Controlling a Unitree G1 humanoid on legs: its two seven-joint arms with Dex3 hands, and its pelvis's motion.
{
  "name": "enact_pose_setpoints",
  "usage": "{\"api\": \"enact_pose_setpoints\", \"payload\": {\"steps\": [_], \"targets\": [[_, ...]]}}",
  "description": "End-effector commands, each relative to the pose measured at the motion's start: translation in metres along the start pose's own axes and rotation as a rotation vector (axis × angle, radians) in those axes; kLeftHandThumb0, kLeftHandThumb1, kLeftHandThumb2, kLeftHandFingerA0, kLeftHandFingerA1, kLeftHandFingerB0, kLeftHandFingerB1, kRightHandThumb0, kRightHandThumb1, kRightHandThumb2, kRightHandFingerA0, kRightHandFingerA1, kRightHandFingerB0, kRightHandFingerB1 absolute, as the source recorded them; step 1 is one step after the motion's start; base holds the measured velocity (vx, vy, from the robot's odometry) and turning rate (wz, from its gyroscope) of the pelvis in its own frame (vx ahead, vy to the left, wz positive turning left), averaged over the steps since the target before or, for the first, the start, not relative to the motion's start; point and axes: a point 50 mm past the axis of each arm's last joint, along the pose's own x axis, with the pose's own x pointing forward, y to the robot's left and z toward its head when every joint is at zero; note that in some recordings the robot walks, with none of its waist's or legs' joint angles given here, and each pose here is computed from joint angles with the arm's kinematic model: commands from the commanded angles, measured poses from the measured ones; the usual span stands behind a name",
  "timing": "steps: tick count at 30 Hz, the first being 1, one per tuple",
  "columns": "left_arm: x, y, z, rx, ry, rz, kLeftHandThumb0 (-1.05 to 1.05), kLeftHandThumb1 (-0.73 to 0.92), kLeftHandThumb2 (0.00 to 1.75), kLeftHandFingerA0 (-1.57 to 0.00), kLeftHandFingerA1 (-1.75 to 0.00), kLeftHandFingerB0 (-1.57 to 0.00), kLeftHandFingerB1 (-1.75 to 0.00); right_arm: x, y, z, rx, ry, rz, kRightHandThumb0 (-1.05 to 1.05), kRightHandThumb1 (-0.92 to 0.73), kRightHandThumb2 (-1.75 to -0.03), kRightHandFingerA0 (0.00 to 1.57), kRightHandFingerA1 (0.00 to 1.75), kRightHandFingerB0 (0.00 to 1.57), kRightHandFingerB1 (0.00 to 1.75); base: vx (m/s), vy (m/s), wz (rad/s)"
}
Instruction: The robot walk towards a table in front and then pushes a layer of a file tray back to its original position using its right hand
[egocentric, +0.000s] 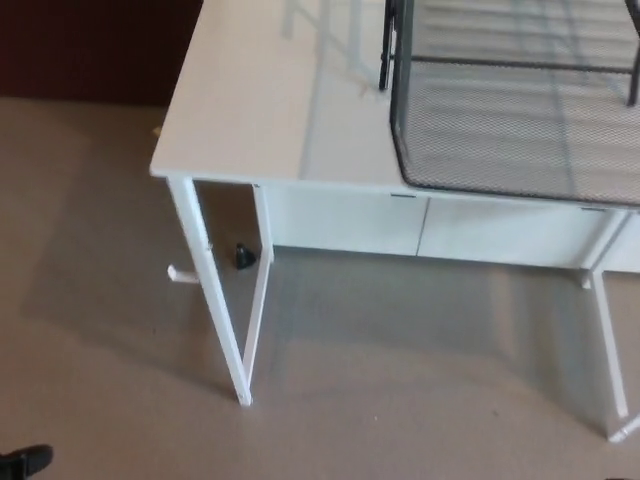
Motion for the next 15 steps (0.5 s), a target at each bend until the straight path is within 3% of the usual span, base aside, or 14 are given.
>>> {"api": "enact_pose_setpoints", "payload": {"steps": [1,7,15], "targets": [[-0.0032,0.0042,-0.0036,0.018,0.011,0.006,-0.11,0.4,0.84,-0.26,-0.54,-0.19,-0.49,-0.0032,-0.001,-0.005,-0.013,0.01,-0.01,-0.6,-0.46,-0.8,0.57,0.64,0.37,0.48,0.31,-0.114,-0.01],[-0.0036,0.004,-0.0011,0.015,0.003,0.009,-0.09,0.4,0.84,-0.28,-0.55,-0.2,-0.49,-0.0016,-0.002,-0.0033,-0.04,0.007,-0.011,-0.62,-0.47,-0.82,0.57,0.63,0.37,0.49,0.3,-0.085,-0.09],[-0.0028,0.0037,-0.0005,0.015,0.004,0.017,-0.09,0.39,0.83,-0.3,-0.55,-0.21,-0.5,-0.0009,-0.0024,-0.003,-0.049,-0.007,-0.004,-0.62,-0.47,-0.81,0.54,0.62,0.36,0.48,0.2,0.142,-0.03]]}}
